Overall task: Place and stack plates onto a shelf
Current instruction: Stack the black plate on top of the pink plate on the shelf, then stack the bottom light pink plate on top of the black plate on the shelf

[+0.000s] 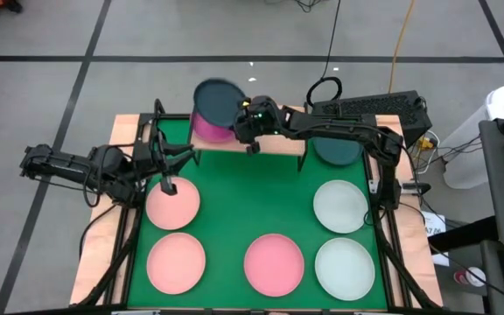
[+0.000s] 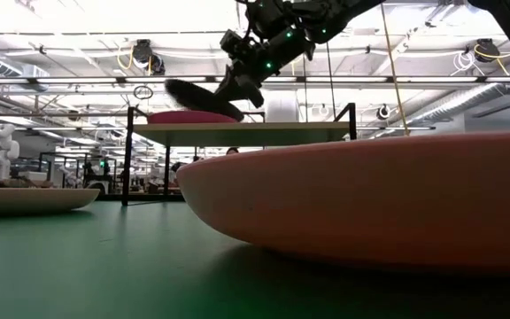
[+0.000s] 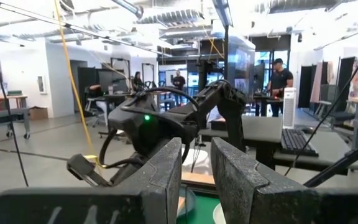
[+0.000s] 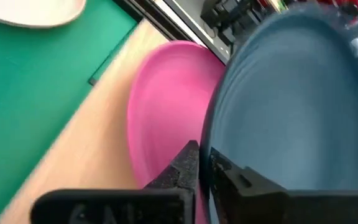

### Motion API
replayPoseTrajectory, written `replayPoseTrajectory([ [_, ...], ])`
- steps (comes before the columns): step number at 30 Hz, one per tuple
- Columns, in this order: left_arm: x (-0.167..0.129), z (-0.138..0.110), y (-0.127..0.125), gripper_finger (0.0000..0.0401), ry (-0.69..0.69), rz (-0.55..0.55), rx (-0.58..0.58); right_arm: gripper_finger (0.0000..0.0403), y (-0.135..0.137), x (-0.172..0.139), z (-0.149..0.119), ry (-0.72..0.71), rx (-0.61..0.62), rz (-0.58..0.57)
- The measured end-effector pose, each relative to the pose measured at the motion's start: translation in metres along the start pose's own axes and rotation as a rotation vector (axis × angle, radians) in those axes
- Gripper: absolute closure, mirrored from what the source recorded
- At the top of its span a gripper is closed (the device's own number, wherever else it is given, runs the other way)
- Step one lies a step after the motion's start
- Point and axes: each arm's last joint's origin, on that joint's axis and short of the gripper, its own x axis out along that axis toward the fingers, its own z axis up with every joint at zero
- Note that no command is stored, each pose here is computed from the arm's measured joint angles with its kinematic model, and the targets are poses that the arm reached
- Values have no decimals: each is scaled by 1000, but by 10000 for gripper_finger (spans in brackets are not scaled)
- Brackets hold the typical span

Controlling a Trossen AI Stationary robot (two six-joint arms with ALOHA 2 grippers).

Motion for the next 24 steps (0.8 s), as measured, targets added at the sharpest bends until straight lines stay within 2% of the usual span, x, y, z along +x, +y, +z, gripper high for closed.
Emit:
replayPoseTrajectory([
  [6, 0, -2, 0, 308, 17, -2, 15, 372, 5, 1, 4, -76, 36, 68],
  [16, 0, -3, 0, 308, 24, -3, 13, 365, 13, 3, 12, -81, 51, 90],
  [24, 0, -3, 0, 308, 24, -3, 11, 300, 19, 3, 19, -46, 35, 60],
])
